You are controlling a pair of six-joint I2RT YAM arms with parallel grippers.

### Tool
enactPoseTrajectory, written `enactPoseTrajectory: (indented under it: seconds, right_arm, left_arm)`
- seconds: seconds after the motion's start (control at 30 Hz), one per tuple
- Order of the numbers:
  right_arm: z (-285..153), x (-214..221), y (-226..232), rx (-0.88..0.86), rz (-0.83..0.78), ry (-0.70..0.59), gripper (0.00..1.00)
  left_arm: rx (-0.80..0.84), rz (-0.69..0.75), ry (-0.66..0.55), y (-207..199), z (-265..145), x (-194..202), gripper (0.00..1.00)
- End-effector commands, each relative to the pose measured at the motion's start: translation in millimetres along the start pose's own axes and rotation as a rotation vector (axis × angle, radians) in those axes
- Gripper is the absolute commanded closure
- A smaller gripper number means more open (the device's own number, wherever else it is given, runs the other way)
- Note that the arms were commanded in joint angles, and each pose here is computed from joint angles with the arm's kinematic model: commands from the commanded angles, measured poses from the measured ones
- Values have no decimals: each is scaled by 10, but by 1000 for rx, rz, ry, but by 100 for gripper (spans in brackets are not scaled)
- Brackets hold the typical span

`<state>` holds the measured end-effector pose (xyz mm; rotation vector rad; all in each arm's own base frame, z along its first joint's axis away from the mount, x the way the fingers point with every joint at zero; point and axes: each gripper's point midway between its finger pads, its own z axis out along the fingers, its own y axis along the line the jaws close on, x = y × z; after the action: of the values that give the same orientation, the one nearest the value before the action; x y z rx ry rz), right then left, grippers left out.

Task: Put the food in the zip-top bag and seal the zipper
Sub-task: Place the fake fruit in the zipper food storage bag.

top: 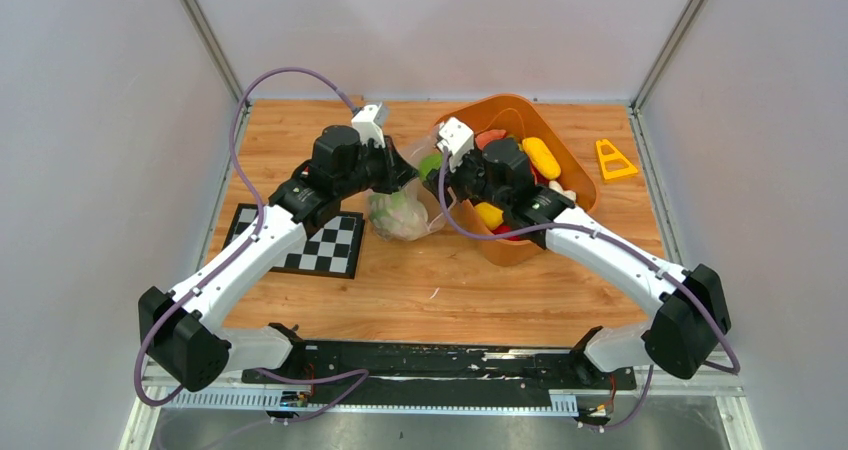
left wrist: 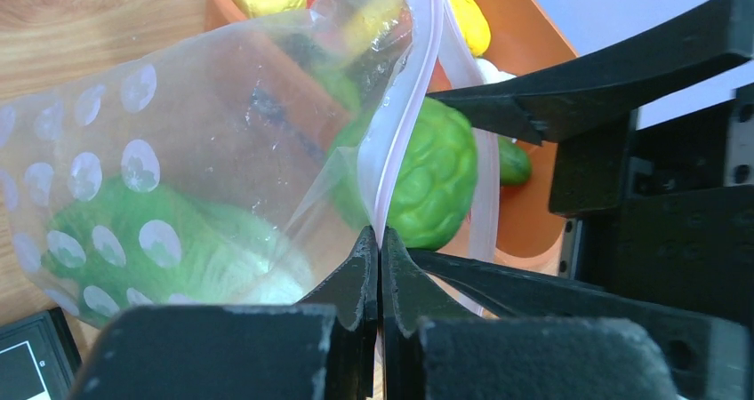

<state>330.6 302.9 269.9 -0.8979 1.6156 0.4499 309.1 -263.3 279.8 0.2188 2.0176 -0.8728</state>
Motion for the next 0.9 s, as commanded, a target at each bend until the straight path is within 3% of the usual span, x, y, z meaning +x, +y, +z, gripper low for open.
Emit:
enactPoseTrajectory:
  seconds: [0.0, 0.1, 0.23, 0.47, 0.6, 0.7, 0.87]
  right_arm:
    - [51, -120, -158, 91, 30, -30, 34]
    - [21, -115, -262, 151, 97, -18, 23]
    - [-64, -231, -125, 59, 175, -67, 17]
    - [-356, -453, -107, 22, 213, -132, 14]
    - [-605, -529, -323, 128, 211, -196, 14]
    - [-654, -247, -690, 308, 274, -141, 15]
    - [-651, 465, -1297, 461, 531, 56, 20]
  left_arm:
    - [39, 10, -101, -160, -127, -307, 100]
    - [35, 10, -104, -148, -126, -309, 100]
    - [26, 4, -98, -119, -102, -279, 100]
    - [21, 7, -98, -107, -100, -275, 100]
    - [11, 6, -95, -81, -88, -258, 100]
    - [11, 6, -95, -80, -92, -255, 100]
    - [11, 5, -91, -80, -105, -246, 100]
